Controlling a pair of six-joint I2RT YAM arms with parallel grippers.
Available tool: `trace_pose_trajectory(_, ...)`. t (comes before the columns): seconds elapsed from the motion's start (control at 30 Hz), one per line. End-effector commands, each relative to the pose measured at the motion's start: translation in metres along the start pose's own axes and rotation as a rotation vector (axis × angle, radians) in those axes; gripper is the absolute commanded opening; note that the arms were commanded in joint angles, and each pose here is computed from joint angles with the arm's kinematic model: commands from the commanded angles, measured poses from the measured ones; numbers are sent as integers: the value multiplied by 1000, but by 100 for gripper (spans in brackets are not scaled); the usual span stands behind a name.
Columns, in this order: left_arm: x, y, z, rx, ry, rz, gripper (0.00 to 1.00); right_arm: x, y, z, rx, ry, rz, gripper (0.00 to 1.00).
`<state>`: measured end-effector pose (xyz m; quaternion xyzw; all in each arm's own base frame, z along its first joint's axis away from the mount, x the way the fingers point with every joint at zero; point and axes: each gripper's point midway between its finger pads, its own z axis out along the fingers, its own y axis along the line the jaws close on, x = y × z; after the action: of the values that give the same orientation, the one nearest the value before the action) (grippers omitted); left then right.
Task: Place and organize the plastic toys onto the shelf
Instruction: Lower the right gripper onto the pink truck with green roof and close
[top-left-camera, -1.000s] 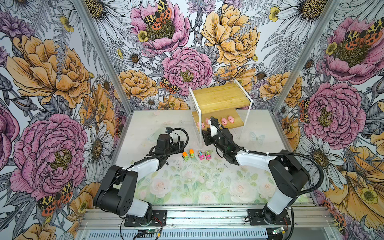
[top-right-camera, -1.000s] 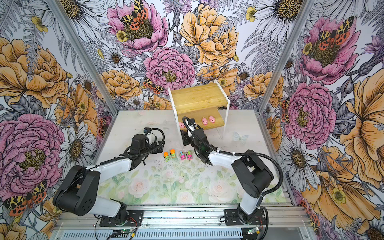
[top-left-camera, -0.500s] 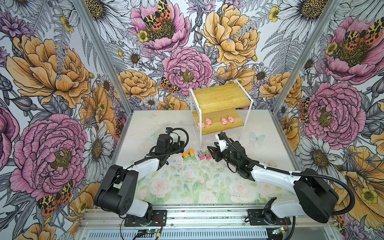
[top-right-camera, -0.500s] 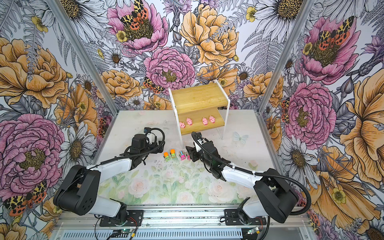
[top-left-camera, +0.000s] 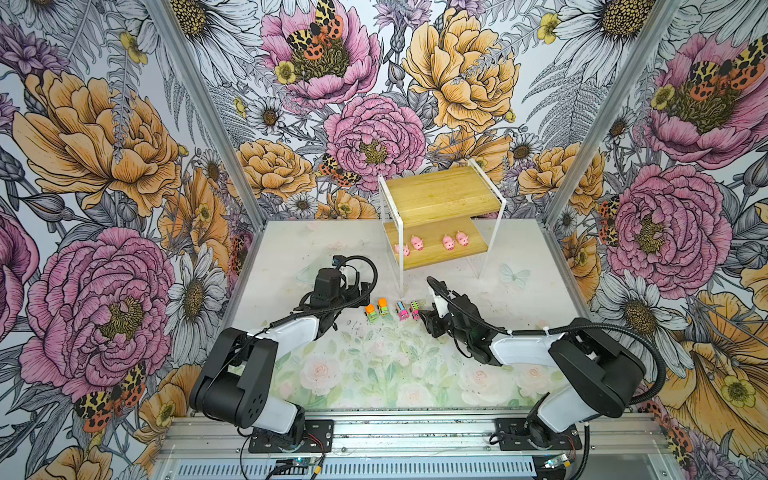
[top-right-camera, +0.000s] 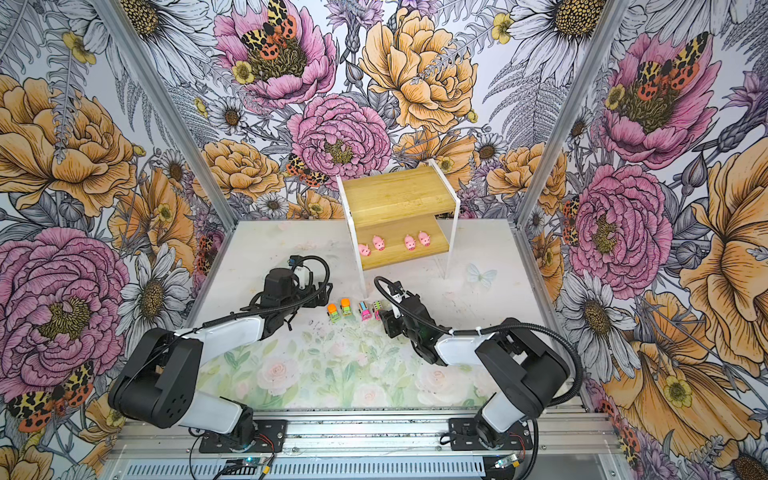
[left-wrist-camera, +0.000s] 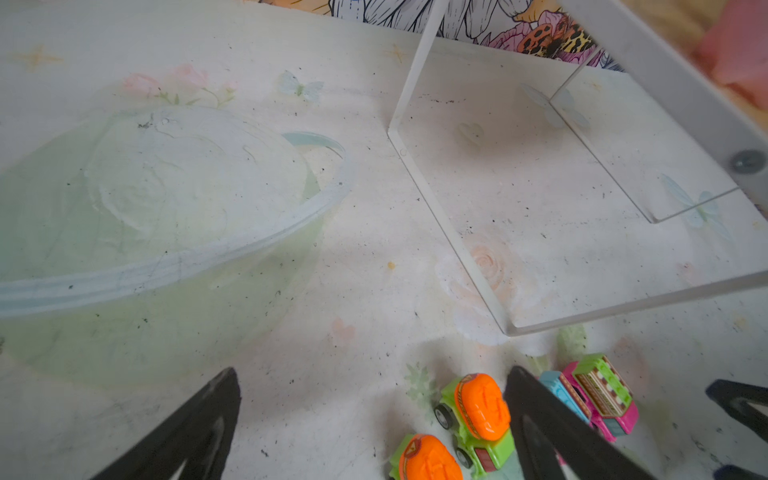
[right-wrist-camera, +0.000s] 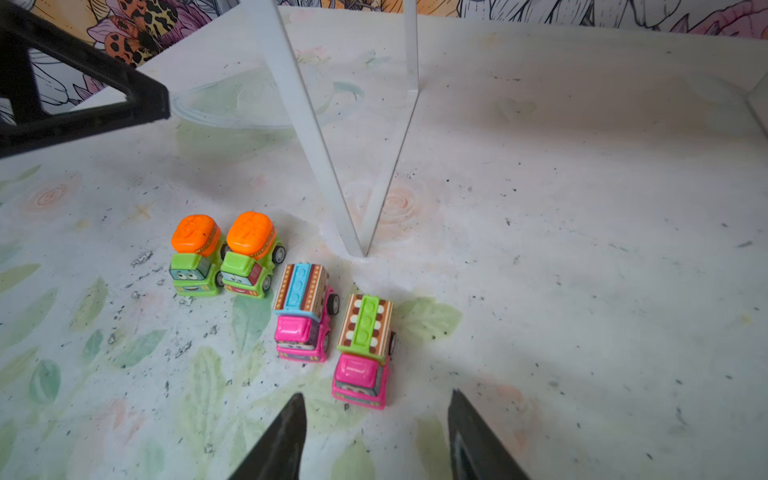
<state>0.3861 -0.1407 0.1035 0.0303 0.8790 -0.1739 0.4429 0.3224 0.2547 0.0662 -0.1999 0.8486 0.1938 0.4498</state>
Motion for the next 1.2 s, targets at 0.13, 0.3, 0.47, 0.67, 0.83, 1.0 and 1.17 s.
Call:
trace_pose_trajectory(0.13, 5, -2, 4, 28, 3, -29, 99, -31, 3, 27, -14, -96, 32, 55)
trace_pose_trajectory(0.3, 7, -1, 5, 29, 6, -35, 99, -27, 0, 38, 3, -91, 42, 54)
trace_pose_trajectory(0.47, 6, 0, 4, 27, 3, -35, 99, -18, 2, 47, -10, -62, 50, 53)
trace_pose_trajectory(0.67, 7, 0, 4, 25, 3, -35, 99, -4, -3, 50, 13, -30, 60, 52)
trace_pose_trajectory(0.83, 7, 1, 3, 23, 3, -35, 99, 5, -3, 56, 12, -12, 65, 51)
trace_pose_trajectory(1.0, 7, 1, 4, 21, 3, -33, 99, 8, -2, 61, 2, -23, 76, 44)
trace_pose_trajectory(1.17, 7, 1, 3, 22, 2, -33, 99, 2, -2, 53, -1, -59, 81, 24)
